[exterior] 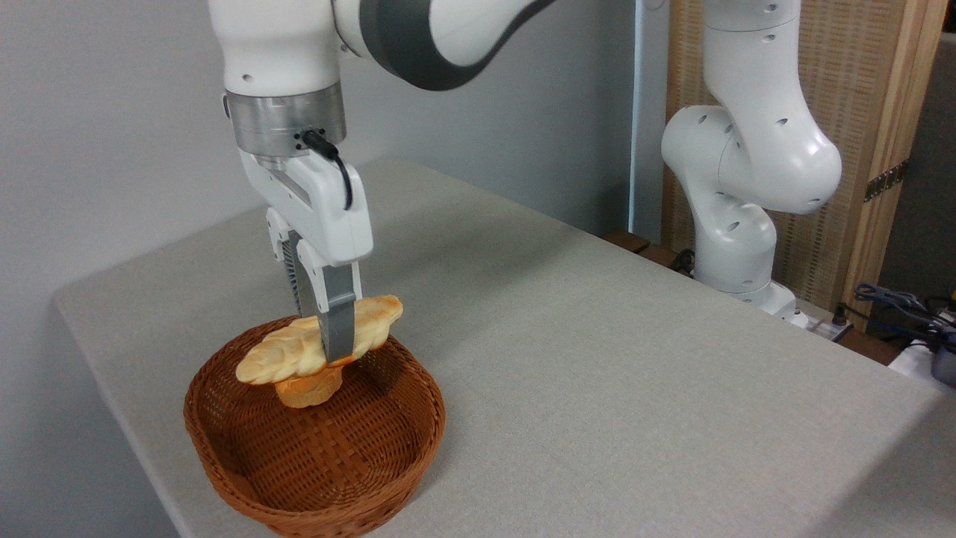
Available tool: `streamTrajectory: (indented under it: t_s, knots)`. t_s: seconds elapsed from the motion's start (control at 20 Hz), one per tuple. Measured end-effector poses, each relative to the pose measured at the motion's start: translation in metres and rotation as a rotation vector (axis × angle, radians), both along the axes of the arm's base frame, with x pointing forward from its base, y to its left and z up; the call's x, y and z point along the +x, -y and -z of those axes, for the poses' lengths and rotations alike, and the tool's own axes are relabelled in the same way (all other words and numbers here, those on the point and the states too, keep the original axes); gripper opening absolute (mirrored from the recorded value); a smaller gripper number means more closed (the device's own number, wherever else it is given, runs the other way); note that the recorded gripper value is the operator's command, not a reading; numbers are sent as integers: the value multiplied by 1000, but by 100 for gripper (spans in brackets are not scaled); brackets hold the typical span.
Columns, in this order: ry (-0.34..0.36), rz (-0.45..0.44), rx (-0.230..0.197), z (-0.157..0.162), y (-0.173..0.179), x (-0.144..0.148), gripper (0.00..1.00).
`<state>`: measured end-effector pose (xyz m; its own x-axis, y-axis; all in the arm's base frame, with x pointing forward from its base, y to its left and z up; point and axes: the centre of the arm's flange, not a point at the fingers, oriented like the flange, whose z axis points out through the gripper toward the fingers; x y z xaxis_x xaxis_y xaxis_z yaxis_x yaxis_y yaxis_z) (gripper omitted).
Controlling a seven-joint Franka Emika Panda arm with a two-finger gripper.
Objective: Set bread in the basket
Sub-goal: 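Lift the roll and carry it over the wicker basket, then lower the roll into the basket beside the bun and open the gripper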
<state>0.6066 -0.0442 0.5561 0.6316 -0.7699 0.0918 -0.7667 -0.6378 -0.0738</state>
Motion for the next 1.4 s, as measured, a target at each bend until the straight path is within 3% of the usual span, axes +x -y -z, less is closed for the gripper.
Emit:
streamTrajectory:
  t_s: [1.4]
  knots:
    - [19,-89,-2,-9,9,4,100]
